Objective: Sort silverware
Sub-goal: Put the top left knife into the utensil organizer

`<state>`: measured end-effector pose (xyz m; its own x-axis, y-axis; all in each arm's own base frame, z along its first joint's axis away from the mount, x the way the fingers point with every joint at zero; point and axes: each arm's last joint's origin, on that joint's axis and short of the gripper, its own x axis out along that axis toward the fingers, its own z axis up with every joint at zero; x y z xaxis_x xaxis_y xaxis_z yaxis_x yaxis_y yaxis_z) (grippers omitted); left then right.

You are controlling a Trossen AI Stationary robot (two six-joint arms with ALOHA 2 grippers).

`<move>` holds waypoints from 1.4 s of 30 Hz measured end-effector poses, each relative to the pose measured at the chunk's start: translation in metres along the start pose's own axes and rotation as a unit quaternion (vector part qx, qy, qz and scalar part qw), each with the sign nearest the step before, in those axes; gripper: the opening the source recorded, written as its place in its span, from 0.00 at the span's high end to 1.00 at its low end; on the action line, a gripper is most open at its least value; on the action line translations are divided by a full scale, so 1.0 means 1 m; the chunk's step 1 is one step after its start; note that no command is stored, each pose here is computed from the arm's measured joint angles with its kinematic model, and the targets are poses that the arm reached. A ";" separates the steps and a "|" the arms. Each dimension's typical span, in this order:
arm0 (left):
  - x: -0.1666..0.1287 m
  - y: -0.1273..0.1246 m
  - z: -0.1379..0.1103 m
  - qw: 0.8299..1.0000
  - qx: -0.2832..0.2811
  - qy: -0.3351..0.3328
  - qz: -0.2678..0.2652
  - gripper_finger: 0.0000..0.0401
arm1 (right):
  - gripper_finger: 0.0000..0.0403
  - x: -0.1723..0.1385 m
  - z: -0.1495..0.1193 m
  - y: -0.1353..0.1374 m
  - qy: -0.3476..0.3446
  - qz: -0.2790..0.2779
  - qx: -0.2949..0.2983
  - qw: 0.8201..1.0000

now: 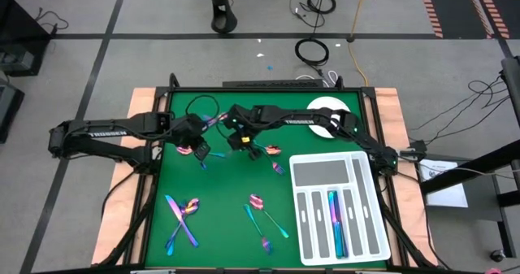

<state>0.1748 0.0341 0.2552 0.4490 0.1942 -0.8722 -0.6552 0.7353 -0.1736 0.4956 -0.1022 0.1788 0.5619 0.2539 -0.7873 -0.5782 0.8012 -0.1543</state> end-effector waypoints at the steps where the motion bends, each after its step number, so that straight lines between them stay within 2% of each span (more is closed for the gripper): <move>1: 0.000 0.000 0.001 1.000 0.002 -0.004 -0.002 0.83 | 1.00 -0.003 0.001 0.002 0.009 0.002 0.000 1.000; 4: 0.000 -0.001 0.002 1.000 0.010 -0.017 0.004 0.83 | 1.00 -0.016 0.004 0.006 0.038 -0.001 -0.001 0.999; 10: 0.000 -0.001 0.004 0.999 0.024 -0.033 0.011 0.83 | 1.00 -0.064 0.019 0.017 0.056 0.005 -0.002 0.998; 15: 0.007 0.000 0.002 0.998 0.040 -0.038 0.009 0.83 | 1.00 -0.102 0.032 0.038 0.076 0.032 0.012 0.997; 22: 0.025 0.000 -0.003 0.996 0.060 -0.061 -0.009 0.83 | 1.00 -0.136 0.047 0.079 0.124 0.097 0.026 0.987; 26: 0.026 0.000 -0.003 0.996 0.060 -0.065 -0.017 0.83 | 1.00 -0.139 0.055 0.104 0.169 0.130 0.030 0.976; 31: 0.026 -0.001 -0.002 0.996 0.059 -0.071 -0.020 0.83 | 1.00 -0.134 0.068 0.143 0.243 0.162 0.004 0.957; 36: 0.026 -0.002 -0.001 0.995 0.054 -0.077 -0.025 0.83 | 1.00 -0.137 0.088 0.182 0.254 0.176 -0.011 0.951; 39: 0.026 -0.002 -0.001 0.996 0.041 -0.077 -0.027 0.83 | 1.00 -0.159 0.094 0.207 0.241 0.174 -0.008 0.955; 42: 0.026 -0.003 0.000 0.995 0.039 -0.083 -0.031 0.83 | 1.00 -0.191 0.083 0.229 0.238 0.159 0.029 0.958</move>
<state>0.1880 0.0373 0.2334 0.5848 0.2471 -0.7727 -0.5777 0.7955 -0.1828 0.3054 0.0777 0.3430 0.0216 0.2243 -0.9743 -0.6334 0.7571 0.1602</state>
